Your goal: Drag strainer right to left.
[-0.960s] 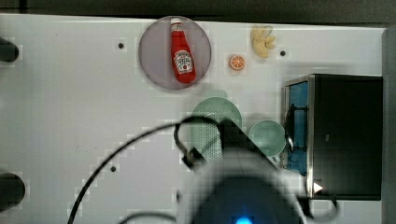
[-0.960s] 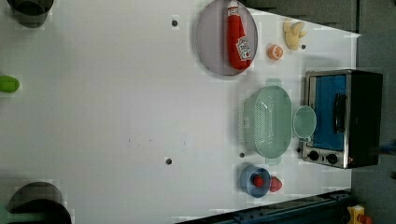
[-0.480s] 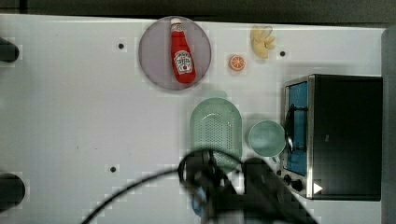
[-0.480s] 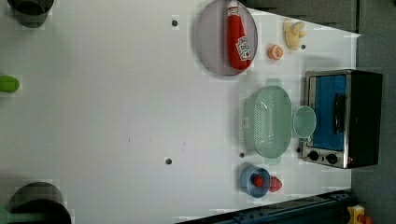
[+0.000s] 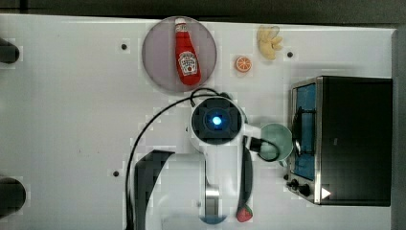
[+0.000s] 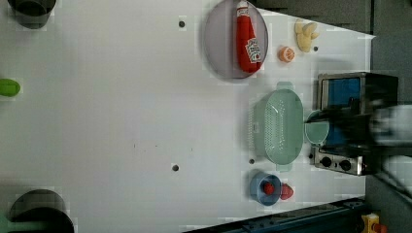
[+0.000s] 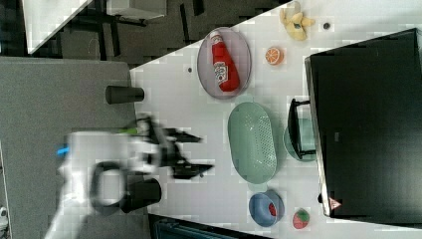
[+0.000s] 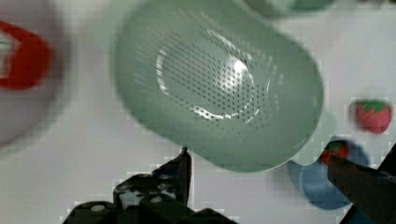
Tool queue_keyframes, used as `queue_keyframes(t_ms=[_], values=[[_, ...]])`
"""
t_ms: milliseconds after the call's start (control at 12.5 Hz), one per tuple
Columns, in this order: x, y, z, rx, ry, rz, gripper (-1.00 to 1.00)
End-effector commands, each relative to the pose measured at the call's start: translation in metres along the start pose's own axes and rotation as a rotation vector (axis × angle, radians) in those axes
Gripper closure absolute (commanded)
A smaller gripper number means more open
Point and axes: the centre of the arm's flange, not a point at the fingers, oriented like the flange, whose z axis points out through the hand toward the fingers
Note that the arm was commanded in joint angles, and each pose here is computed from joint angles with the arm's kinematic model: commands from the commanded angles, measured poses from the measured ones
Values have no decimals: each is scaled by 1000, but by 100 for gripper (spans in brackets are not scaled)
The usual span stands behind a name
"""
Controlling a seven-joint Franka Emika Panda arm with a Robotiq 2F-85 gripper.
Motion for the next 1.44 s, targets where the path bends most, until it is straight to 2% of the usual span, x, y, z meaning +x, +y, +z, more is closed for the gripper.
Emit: queue_keyframes(t_ms=[80, 320, 480, 960, 1280, 1440], values=[[14, -11, 15, 109, 58, 251, -100], [21, -29, 73, 137, 52, 397, -100], [20, -32, 110, 112, 36, 479, -100], [-4, -45, 184, 99, 17, 443, -100], [-26, -53, 190, 95, 9, 497, -100], [-45, -61, 190, 94, 8, 460, -100]])
